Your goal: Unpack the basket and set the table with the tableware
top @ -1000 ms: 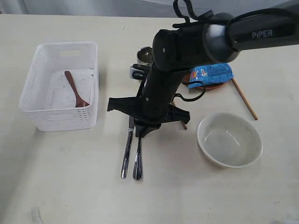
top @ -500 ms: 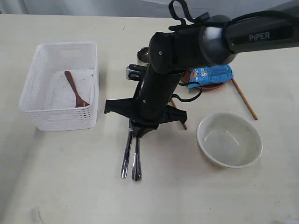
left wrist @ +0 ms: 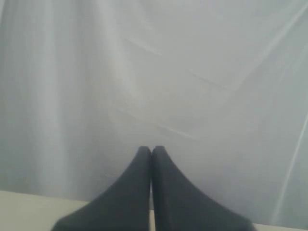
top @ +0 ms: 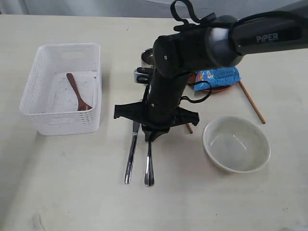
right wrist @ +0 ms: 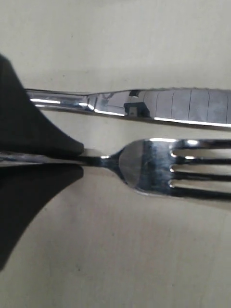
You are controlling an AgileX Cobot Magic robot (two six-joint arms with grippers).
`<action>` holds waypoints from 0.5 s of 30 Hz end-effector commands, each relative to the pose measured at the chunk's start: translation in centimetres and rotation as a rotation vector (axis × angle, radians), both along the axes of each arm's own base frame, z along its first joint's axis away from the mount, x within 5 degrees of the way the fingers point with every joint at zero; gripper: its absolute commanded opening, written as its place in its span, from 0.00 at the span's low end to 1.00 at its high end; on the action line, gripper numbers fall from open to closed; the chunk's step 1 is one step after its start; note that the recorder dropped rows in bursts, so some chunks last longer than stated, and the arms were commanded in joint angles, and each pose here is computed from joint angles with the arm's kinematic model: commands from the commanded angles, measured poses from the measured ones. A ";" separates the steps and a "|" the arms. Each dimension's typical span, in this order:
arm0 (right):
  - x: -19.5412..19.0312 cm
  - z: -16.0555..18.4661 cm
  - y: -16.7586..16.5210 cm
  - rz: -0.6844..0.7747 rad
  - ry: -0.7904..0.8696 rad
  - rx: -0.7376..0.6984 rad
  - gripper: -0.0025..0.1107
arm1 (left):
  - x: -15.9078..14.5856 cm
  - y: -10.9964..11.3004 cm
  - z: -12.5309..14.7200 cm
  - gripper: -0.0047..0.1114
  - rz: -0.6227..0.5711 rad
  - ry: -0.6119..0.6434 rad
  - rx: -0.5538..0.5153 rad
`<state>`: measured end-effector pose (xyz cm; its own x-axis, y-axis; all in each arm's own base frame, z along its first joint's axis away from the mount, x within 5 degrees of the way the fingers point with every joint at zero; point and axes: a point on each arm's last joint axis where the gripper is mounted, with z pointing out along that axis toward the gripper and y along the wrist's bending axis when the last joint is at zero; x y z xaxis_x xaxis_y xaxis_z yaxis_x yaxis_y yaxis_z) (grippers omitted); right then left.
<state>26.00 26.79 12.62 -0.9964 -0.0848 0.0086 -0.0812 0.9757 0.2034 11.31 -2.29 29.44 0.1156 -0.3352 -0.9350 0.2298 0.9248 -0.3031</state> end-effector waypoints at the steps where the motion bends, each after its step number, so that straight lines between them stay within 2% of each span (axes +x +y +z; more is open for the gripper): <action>1: -0.1 0.0 0.1 -0.010 0.012 -0.001 0.02 | -0.1 0.0 -0.2 0.04 -0.006 0.005 -0.008; 15: -0.1 -0.8 0.4 0.003 0.022 0.018 0.02 | -0.1 0.0 -0.2 0.04 -0.008 0.007 -0.017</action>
